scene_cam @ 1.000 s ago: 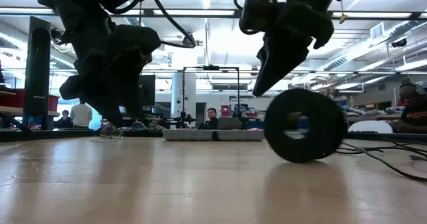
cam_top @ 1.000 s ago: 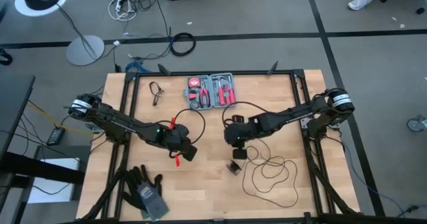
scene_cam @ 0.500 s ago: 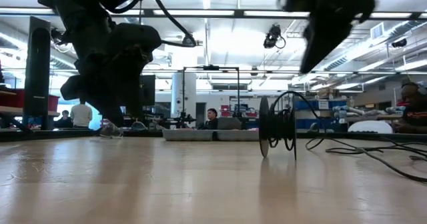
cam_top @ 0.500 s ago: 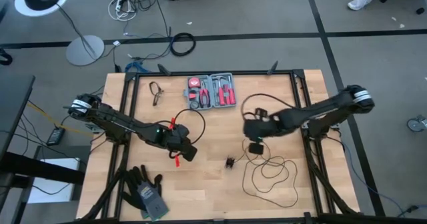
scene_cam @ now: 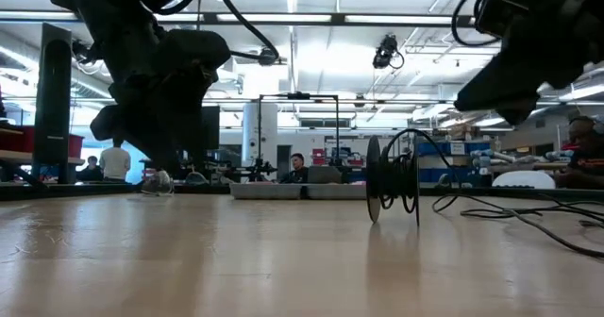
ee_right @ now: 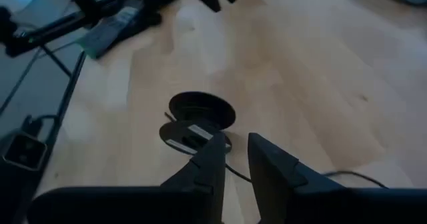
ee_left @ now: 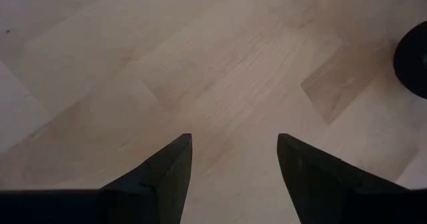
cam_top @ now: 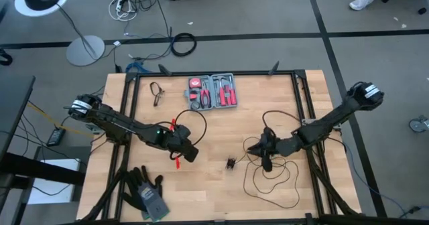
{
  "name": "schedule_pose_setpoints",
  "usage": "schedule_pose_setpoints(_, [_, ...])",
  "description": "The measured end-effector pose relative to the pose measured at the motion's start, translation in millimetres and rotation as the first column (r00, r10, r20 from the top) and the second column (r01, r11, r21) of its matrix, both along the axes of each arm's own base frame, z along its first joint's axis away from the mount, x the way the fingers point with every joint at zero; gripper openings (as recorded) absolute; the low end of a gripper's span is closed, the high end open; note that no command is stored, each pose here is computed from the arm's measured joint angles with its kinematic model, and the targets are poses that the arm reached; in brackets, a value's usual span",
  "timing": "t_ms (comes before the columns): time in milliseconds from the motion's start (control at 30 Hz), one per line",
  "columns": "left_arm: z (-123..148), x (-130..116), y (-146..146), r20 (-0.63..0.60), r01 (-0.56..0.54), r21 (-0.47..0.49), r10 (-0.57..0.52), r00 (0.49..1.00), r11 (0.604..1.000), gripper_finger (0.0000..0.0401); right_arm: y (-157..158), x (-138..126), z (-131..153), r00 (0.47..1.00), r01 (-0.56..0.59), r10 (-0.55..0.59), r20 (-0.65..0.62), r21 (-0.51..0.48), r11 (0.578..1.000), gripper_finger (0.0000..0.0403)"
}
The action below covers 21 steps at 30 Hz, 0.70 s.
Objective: Coil cords
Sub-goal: Uncoil the black wire from the black spool
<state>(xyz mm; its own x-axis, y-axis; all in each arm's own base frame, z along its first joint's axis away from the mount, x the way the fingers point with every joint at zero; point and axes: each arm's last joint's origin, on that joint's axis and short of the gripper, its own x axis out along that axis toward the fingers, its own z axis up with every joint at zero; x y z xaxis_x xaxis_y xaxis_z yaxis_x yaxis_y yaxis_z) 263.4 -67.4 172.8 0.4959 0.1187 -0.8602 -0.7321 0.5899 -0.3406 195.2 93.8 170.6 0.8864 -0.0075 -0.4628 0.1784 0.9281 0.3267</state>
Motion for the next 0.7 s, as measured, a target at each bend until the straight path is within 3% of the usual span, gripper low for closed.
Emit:
schedule_pose_setpoints(333, [1,1,0,0.013,-0.001,-0.006,0.001,1.000,1.000,0.0223,14,23,-13,0.993,-0.121,0.116,-0.037,-0.227,0.966,0.0053])
schedule_pose_setpoints(700, [1,2,-1,0.031,-0.003,-0.011,0.003,1.000,1.000,0.0223,32,57,-10,0.952,-0.305,0.244,-0.185,-0.492,0.815,0.0079])
